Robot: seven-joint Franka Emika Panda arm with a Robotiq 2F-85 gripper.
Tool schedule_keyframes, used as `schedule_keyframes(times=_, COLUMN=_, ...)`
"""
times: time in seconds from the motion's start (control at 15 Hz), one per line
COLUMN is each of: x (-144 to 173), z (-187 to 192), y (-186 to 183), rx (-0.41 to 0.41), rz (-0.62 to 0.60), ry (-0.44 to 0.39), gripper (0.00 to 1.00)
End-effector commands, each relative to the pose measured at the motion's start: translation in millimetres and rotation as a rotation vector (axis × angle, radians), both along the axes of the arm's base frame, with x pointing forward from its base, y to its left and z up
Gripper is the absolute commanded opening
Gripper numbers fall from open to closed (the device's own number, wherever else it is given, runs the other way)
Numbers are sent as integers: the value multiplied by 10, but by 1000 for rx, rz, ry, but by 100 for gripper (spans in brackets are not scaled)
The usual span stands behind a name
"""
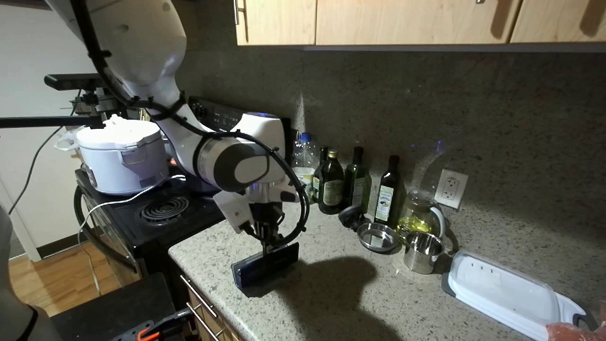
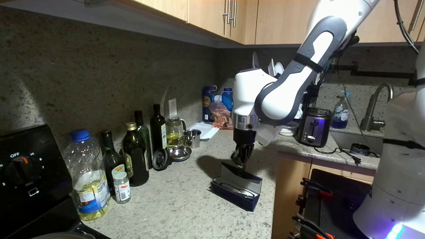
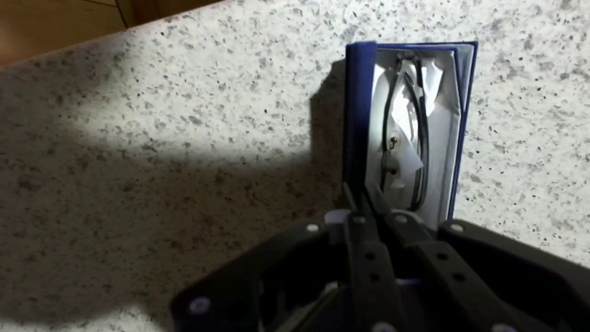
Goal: Open the blue glasses case
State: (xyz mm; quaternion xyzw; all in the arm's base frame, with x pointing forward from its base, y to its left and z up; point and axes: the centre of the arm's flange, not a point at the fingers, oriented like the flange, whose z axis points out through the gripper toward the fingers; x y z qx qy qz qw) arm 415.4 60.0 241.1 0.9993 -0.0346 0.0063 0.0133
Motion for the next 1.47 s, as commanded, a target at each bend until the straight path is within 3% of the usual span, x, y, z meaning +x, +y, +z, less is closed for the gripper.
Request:
schedule_keyframes(times=0.0, x=-12, z=-141, y=-106, rx=6, rz=13, ry=16, gripper=1)
schedule_keyframes(times=0.53, x=-86, z=-484, y=-298, rx=-8, rz=-21, ry=76, gripper=1)
schedule_keyframes(times=1.2, x=-188, z=-722, y=-650, rx=-10, rz=-106, ry=53, gripper=1)
schedule_keyframes(times=1.27, x=-188, z=-735, y=-673, rx=-10, rz=-110, ry=53, gripper=23)
schedule_keyframes(times=1.4, x=-216, z=-747, y=-732, rx=-20, rz=-121, ry=66, gripper=36)
